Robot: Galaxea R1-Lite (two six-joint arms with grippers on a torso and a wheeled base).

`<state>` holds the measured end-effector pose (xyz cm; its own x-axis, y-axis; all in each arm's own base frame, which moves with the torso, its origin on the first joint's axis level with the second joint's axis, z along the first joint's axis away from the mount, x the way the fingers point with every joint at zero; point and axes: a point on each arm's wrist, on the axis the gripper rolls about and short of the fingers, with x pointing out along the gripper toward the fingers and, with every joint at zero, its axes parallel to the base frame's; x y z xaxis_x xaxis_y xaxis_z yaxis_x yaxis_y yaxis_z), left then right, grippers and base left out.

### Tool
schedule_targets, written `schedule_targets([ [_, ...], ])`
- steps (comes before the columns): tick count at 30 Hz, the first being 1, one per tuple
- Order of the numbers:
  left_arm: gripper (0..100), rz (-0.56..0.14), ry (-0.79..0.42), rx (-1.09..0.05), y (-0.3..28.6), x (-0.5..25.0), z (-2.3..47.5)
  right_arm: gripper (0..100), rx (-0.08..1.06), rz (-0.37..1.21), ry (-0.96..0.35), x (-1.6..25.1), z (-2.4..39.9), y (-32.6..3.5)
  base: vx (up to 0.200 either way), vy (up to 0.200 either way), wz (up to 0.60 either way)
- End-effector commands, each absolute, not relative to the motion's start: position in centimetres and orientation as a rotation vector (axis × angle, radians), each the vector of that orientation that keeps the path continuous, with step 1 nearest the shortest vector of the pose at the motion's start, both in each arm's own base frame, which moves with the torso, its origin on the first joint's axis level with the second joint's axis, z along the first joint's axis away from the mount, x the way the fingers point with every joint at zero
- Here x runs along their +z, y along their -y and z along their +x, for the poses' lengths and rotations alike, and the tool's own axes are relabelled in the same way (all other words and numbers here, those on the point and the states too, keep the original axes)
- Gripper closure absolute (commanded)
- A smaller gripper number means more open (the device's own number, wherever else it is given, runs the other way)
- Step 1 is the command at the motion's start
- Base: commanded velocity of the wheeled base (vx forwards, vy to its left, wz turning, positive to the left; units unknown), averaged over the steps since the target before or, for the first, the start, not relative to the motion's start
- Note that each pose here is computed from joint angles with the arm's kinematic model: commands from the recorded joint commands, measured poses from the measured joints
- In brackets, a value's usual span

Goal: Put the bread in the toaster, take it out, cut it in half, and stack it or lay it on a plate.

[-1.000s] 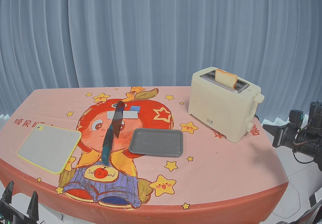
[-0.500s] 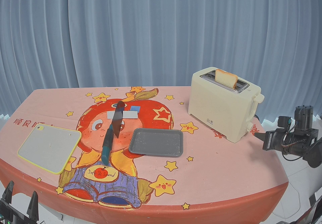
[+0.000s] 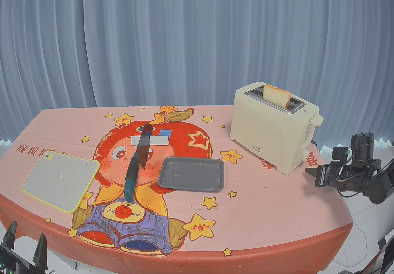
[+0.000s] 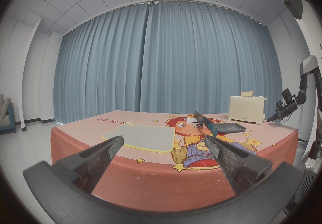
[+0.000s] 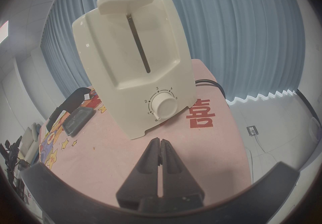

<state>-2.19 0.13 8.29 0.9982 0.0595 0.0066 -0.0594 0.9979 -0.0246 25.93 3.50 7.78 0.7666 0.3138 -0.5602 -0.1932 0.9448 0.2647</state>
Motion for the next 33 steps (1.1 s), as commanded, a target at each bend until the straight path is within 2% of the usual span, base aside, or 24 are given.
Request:
schedule_targets([
  [1, 0, -0.024, -0.01, 0.06, -0.1, 7.8, -2.1, 100, 0.268, 0.194, -0.653, 7.4, 26.3, -3.6, 0.0, 0.0, 0.0],
  [33, 0, -0.024, -0.01, 0.061, -0.1, 7.8, -2.1, 100, 0.222, 0.261, -0.639, 7.6, 27.7, -4.5, 0.0, 0.0, 0.0],
])
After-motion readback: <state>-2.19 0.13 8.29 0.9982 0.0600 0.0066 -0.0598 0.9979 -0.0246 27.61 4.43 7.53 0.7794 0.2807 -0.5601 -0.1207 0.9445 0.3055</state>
